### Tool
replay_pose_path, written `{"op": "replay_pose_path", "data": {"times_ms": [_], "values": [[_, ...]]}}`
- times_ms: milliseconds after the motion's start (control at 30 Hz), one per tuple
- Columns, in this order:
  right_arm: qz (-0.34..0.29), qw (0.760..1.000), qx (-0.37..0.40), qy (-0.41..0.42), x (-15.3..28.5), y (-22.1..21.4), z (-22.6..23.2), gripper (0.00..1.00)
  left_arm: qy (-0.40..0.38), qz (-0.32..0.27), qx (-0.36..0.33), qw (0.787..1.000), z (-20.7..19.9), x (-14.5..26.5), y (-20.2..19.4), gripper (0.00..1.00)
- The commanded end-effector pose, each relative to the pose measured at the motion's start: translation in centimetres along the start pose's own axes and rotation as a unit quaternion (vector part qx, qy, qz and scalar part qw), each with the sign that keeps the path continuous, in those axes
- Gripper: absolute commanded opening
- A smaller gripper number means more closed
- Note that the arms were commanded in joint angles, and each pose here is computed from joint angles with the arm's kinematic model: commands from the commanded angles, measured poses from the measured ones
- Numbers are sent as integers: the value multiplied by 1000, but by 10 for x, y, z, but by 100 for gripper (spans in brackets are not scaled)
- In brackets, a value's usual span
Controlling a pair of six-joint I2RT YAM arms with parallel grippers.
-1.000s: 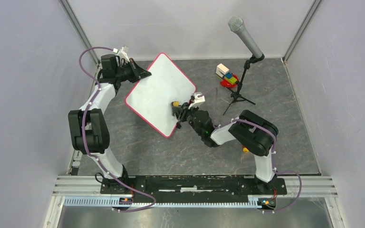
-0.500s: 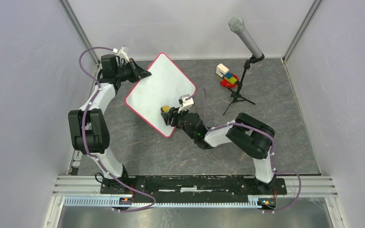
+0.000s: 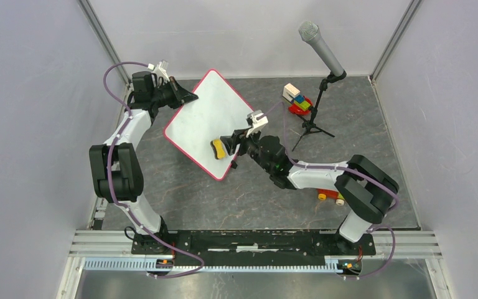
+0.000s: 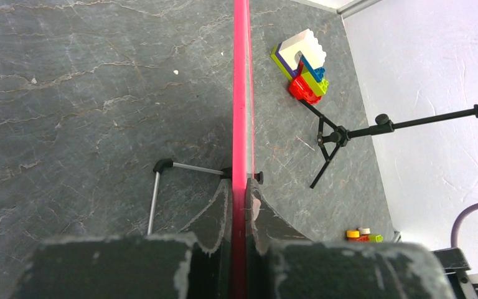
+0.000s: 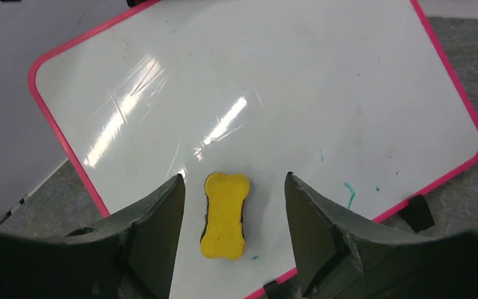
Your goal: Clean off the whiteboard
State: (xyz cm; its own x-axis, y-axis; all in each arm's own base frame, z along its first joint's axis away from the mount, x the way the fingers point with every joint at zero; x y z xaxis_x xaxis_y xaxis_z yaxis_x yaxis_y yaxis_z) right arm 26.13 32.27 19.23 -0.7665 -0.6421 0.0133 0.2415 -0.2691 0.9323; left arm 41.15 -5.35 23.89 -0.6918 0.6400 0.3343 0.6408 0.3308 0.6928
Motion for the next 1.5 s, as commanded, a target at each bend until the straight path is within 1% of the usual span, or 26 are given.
{"op": "replay_pose_path", "data": {"times_ms": [0, 67, 167, 200, 467, 667, 800, 1000, 1167, 1400, 1467], "values": [[29, 999, 11, 40, 6, -18, 3, 63, 4, 27, 36, 999, -10, 5, -14, 2], [40, 997, 9, 67, -2, -22, 9, 61, 4, 28, 36, 999, -9, 5, -14, 2], [55, 993, -6, 102, -11, -31, 16, 52, 6, 30, 38, 999, -7, 3, -15, 2], [62, 992, -8, 106, -14, -34, 17, 50, 6, 31, 38, 999, -7, 3, -15, 2], [94, 991, -5, 100, -28, -49, 16, 51, 5, 33, 41, 999, -7, 3, -16, 2], [104, 991, -2, 82, -33, -54, 12, 45, 4, 33, 42, 999, -8, 3, -16, 2], [98, 992, 15, 73, -29, -47, 11, 51, 3, 33, 42, 999, -8, 3, -16, 2], [73, 995, 36, 59, -18, -29, 8, 55, -1, 32, 47, 998, -9, 2, -17, 2], [79, 995, 35, 47, -20, -34, 4, 59, -1, 31, 47, 998, -8, 2, -17, 2], [100, 994, 24, 47, -30, -45, 1, 59, -1, 31, 47, 998, -8, 2, -17, 2], [104, 994, 19, 42, -31, -49, -2, 58, -2, 32, 48, 998, -8, 1, -17, 2]]}}
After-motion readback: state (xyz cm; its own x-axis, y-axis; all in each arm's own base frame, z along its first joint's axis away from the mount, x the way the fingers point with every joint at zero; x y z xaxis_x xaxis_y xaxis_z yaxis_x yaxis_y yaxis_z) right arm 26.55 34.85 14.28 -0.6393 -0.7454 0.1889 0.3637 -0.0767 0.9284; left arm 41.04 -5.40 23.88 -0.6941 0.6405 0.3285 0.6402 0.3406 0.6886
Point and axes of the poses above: each gripper's point midway between its finger pads, its own x axis back along the fingers, its own z axis along the line the jaws close on, y = z × x, the point moved 9 cm from there along x, back along the fingers, and after that the axes turned 3 degrees about -x, right-handed, at the moved point
